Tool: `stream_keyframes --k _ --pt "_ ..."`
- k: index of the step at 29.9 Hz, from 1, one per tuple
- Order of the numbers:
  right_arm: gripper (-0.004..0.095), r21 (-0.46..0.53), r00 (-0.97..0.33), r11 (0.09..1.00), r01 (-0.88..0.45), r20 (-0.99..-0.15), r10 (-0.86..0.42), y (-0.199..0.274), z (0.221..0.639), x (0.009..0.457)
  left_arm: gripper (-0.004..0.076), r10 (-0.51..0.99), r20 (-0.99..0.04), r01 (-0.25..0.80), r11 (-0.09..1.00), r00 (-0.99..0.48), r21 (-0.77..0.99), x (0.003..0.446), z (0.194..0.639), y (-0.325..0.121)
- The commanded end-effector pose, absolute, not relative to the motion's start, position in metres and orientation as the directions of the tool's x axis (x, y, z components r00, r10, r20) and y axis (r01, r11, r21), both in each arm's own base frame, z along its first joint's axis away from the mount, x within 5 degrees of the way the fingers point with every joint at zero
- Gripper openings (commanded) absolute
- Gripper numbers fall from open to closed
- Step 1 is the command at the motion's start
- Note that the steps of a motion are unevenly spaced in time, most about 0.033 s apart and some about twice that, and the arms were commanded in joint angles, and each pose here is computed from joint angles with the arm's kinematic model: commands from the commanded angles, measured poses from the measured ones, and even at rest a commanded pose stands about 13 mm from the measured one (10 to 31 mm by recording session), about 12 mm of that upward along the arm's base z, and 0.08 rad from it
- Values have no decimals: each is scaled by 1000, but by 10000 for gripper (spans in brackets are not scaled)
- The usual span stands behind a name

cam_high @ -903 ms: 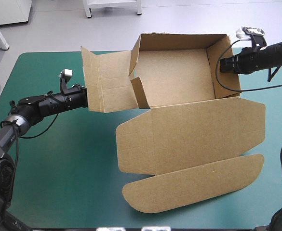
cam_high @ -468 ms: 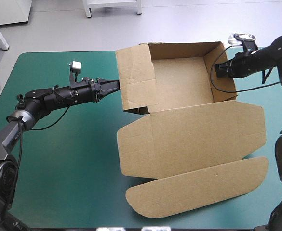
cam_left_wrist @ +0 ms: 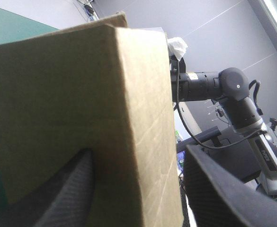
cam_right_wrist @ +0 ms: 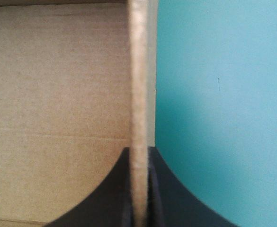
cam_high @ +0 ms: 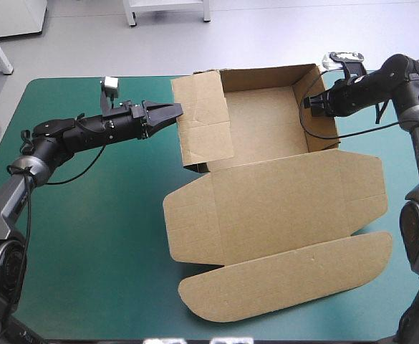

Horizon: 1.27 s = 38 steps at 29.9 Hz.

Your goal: Fold the box

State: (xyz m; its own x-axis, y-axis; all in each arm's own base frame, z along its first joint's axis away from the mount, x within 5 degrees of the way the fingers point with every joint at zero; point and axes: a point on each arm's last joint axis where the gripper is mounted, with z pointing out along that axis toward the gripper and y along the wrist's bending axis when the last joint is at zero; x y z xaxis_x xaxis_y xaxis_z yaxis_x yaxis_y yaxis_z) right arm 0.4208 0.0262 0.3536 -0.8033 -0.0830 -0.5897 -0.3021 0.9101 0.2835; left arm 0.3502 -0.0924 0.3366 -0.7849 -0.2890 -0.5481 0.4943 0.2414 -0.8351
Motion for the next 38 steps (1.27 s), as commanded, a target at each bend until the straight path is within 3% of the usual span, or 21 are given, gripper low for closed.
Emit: stream_keyframes --k 1,4,8,19,31,38 --pt "-13 323 -742 895 -306 -671 -11 34 390 409 420 -272 -589 552 207 -761 -808 339 367 -103" --pt "-11 313 -749 902 -298 -662 -18 40 388 409 425 -194 -604 556 250 -773 -793 337 369 -113" --pt "-7 287 -746 914 -286 -666 -24 53 388 409 425 -30 -622 554 423 -782 -717 334 369 -123" --pt "-5 291 -762 923 -253 -647 -5 81 386 406 425 79 -632 493 702 -771 -514 339 380 -133" --pt "1 338 -779 906 -256 -627 14 100 387 401 421 144 -648 405 873 -748 -273 347 391 -138" --pt "1 329 -779 909 -258 -627 6 107 387 400 360 182 -634 374 909 -752 -183 356 394 -143"
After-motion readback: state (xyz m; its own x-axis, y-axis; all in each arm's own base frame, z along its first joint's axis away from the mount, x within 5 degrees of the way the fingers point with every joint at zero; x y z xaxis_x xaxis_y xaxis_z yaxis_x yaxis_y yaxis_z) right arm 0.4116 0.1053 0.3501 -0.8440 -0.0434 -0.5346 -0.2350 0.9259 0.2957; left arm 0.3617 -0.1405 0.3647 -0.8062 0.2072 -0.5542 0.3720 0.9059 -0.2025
